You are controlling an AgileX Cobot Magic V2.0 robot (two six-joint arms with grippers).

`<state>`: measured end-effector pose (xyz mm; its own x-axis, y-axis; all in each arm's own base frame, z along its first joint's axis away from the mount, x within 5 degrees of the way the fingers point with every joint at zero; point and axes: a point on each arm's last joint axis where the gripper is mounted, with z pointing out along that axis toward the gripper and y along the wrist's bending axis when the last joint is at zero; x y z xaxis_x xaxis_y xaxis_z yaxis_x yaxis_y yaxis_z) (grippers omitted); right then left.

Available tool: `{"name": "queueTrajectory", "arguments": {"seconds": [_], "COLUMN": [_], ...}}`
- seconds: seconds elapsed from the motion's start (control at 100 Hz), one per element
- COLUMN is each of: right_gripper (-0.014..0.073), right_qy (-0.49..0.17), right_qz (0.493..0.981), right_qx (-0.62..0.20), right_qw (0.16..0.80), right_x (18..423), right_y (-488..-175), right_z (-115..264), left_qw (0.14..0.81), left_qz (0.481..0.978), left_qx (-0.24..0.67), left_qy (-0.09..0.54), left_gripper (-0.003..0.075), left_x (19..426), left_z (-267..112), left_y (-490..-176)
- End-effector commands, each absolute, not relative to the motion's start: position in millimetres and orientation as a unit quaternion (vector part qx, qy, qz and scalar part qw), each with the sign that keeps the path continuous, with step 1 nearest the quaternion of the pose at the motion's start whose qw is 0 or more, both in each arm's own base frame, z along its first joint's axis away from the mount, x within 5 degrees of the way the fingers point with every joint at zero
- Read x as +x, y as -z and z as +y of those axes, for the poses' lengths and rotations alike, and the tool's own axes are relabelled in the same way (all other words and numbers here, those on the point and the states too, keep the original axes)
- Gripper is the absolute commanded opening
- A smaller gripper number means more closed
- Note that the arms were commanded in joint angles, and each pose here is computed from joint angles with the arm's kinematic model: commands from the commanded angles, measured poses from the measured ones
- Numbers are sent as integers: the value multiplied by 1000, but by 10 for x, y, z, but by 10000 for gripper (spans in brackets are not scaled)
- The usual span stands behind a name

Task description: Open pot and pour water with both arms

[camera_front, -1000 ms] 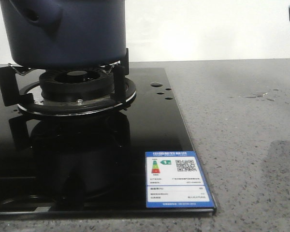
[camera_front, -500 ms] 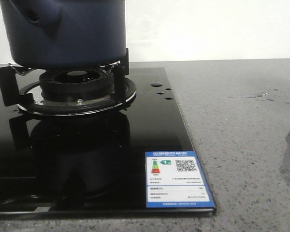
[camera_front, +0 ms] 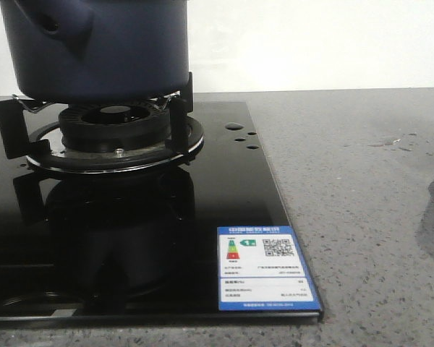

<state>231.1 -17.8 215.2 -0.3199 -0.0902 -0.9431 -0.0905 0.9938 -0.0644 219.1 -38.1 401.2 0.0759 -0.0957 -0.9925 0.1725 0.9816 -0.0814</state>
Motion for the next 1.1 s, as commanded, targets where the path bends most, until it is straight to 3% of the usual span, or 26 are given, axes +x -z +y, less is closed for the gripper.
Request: {"name": "queueTrajectory", "arguments": {"seconds": [0.0,0.44,0.68,1.09], "right_gripper": [260,270,591,603], "right_qy": [1,3,1,17], "right_qz": [785,792,796,801], "right_qx": [-64,-62,-62,-28], "right_qw": [616,607,602,598], "right_x": [2348,2335,2301,1968], "right_y": [-2284,-2253,-2214,-2368], "right_z": [-182,-187,-180,-173], "left_qw": [786,787,787,787], "left_qz": [610,610,610,610], "left_qx": [22,23,23,23], "left_qy": [95,95,95,95], "left_gripper": [339,339,339,339], "left_x": [2111,2111,2111,2111], "left_z": [-357,-357,-357,-357], "left_y": [-4269,-4269,-4269,-4269]}}
